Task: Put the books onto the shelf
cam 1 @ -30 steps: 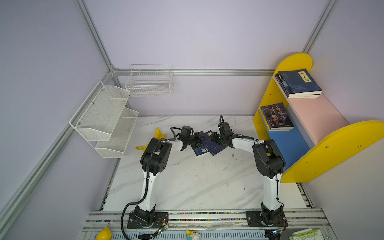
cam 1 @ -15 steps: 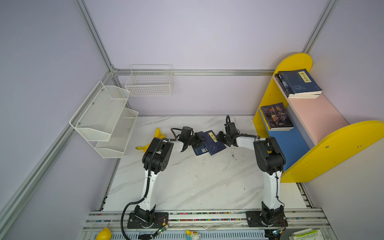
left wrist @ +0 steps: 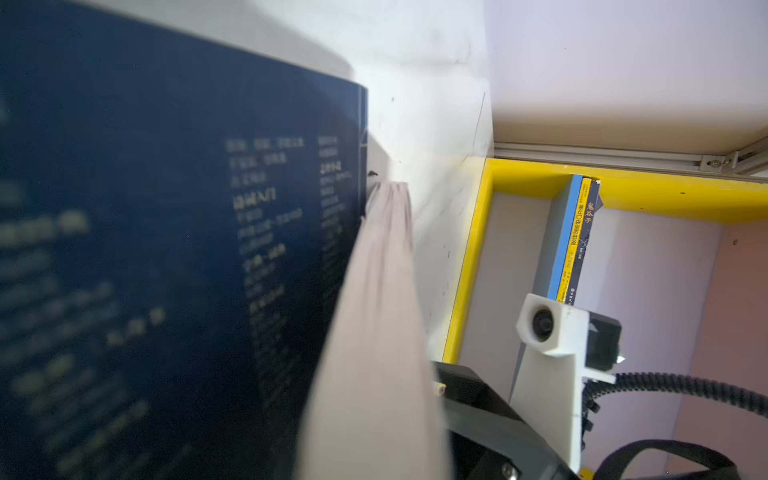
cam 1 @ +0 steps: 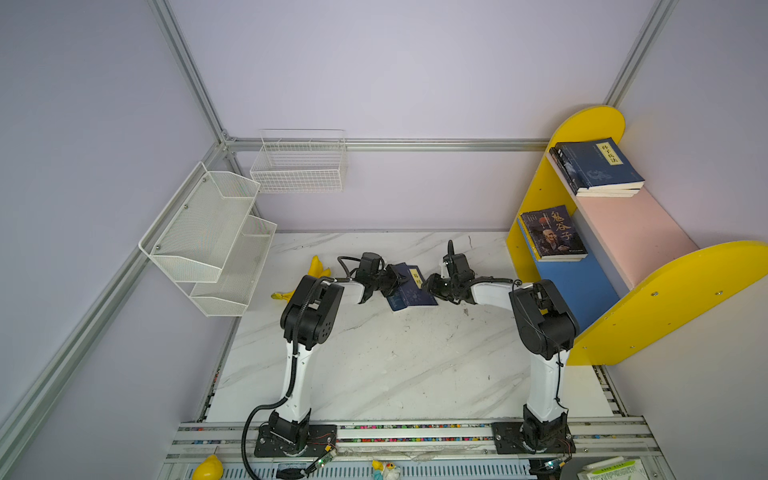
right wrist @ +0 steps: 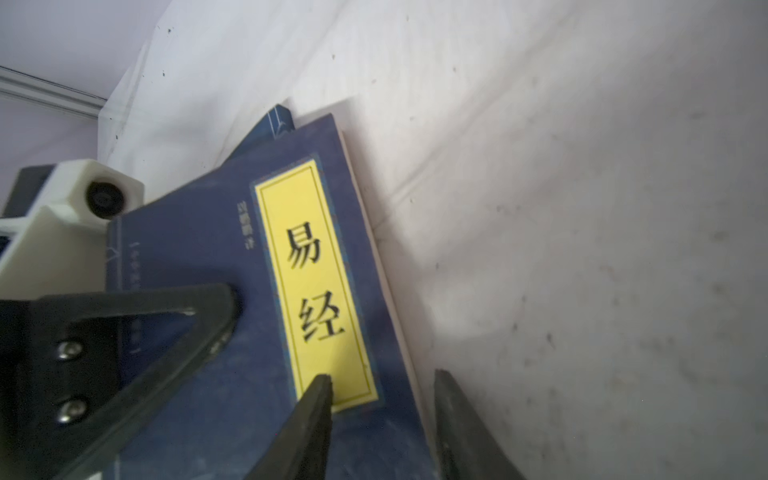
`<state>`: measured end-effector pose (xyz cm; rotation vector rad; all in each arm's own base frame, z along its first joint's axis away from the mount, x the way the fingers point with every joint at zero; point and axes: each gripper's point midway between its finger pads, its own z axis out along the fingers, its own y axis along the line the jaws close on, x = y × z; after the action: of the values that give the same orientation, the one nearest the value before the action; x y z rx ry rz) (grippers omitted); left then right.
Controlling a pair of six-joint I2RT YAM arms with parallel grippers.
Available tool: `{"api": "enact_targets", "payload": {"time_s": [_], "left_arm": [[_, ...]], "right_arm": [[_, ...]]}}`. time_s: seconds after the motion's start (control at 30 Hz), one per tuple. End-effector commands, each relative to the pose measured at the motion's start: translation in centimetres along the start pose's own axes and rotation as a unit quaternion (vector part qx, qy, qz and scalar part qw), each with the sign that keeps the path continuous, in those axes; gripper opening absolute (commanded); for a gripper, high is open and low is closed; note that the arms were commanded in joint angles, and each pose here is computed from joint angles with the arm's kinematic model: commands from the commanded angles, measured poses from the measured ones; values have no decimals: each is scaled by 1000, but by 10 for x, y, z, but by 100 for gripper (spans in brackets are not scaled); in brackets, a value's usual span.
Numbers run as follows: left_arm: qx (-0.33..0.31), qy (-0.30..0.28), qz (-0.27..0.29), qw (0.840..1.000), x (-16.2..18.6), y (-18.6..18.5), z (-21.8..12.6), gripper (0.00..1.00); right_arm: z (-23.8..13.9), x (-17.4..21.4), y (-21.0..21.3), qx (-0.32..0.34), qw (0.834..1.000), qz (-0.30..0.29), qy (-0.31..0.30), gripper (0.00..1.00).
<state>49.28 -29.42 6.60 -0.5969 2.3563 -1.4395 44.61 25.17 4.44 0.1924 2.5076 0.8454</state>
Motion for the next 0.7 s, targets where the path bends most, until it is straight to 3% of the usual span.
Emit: {"api": "enact_targets", "payload": {"time_s": [0.0,0.17,0.23,0.4,0.53,0.6,0.67], "left_arm": [[59,-31,44,997,-12,-63,-37,0],[94,-54,91,990,-22,-123,-72,0],[105,-66,99,987,-27,-145,-84,0],[157,-96,120,976,-39,-206,-110,0],[202,-109,108,967,-45,-237,-122,0],[219,-107,100,965,-45,-245,-124,0],[229,-107,96,963,-44,-250,-125,0]], "right_arm": [[-29,-3,20,-15,1000,1,-6,53],[-84,-34,45,-57,993,45,-93,88],[-109,-44,57,-94,985,69,-126,97],[-158,-53,99,-234,952,121,-155,97],[-184,-54,122,-353,906,163,-169,98],[-191,-54,127,-387,889,174,-173,97],[-192,-54,130,-395,884,176,-180,96]]}}
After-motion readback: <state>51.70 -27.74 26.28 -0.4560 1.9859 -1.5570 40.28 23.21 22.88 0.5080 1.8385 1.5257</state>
